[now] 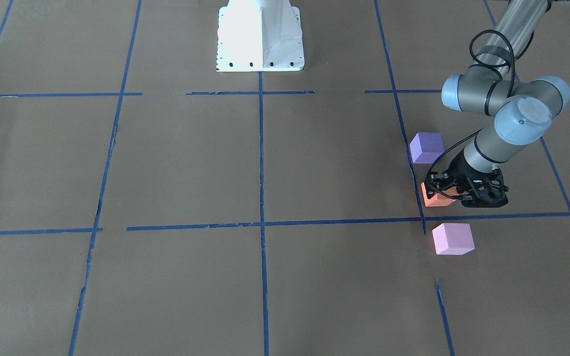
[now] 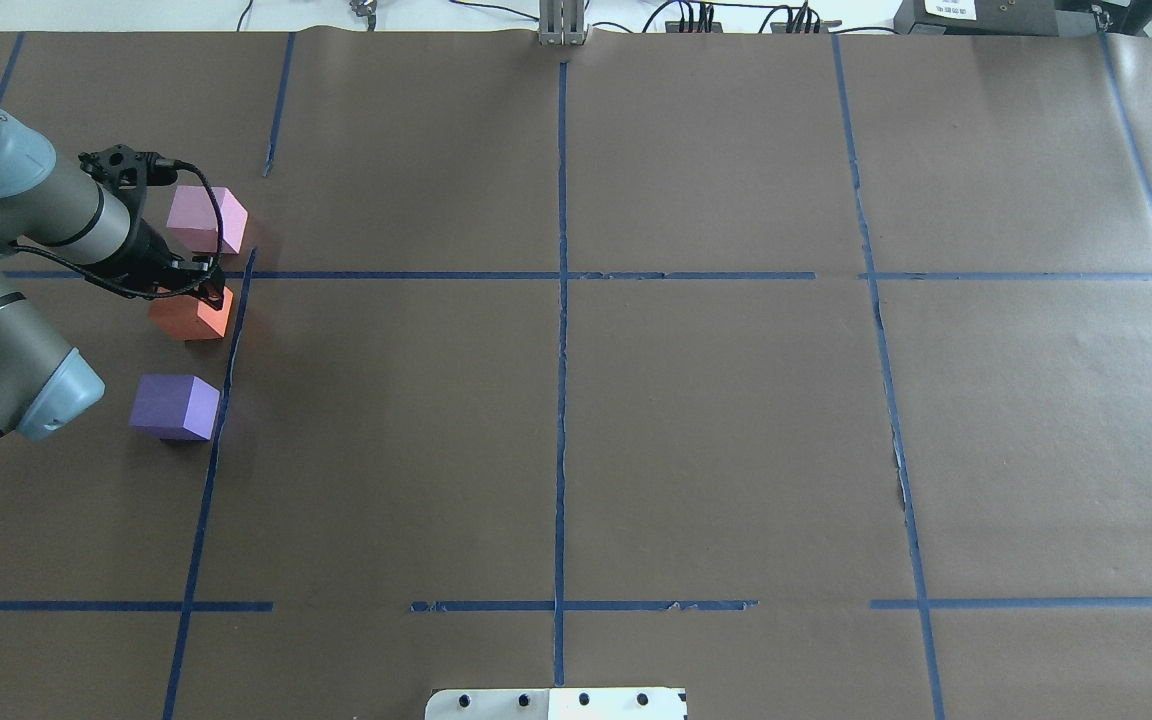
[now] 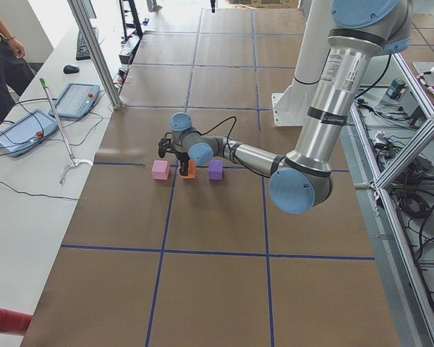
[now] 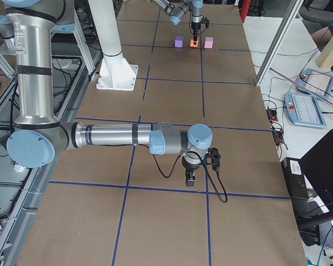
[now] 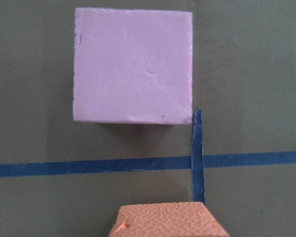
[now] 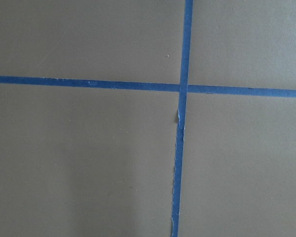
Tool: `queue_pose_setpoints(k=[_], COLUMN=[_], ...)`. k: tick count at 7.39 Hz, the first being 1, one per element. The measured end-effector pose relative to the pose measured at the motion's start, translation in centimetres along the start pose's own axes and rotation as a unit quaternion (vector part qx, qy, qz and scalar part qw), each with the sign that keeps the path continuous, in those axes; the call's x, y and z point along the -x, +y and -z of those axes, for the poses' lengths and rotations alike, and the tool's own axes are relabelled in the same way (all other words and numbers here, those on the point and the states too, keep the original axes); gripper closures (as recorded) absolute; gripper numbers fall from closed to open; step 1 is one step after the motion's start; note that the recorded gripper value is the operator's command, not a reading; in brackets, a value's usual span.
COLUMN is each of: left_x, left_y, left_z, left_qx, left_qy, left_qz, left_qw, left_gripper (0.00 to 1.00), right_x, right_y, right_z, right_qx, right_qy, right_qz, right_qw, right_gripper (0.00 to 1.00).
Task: Arrange blocks in a line
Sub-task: 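Lower the orange cube between the pink and purple cubes, then open the left gripper and lift it away from the cubes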
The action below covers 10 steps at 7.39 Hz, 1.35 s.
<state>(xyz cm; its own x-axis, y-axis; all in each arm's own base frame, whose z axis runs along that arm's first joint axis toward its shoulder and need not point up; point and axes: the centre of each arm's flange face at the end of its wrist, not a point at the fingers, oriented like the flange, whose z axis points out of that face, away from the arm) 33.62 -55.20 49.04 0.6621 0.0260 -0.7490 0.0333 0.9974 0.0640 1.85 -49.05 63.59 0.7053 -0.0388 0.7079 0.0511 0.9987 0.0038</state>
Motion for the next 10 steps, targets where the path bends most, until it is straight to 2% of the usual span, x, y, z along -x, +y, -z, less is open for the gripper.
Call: queue_pose_setpoints(k=[2, 3, 7, 10], left_x=[0.0, 0.1, 0.1, 1.6], left_y=[0.0, 0.0, 0.3, 1.3], left_z=[-0.1, -0.3, 0.9, 6.8], left_qx=[0.001, 0.002, -0.006, -0.043], left_qy=[-0.001, -0.002, 0.004, 0.019], left_qz=[0.0, 0.0, -0.01, -0.005], left_qw=[1.0, 1.0, 0.9999, 0.9989], left_gripper=[0.04, 0.01, 0.0, 0.0], right_x=[0.0, 0.0, 0.0, 0.0], right_y=[0.0, 0.0, 0.0, 0.0], right_z=[0.0, 0.0, 0.0, 0.0], right_qx=[0.0, 0.0, 0.0, 0.0], right_qy=[0.0, 0.0, 0.0, 0.0], right_qz=[0.0, 0.0, 0.0, 0.0], right_qw=[1.0, 1.0, 1.0, 1.0], right_gripper=[0.0, 0.0, 0.0, 0.0])
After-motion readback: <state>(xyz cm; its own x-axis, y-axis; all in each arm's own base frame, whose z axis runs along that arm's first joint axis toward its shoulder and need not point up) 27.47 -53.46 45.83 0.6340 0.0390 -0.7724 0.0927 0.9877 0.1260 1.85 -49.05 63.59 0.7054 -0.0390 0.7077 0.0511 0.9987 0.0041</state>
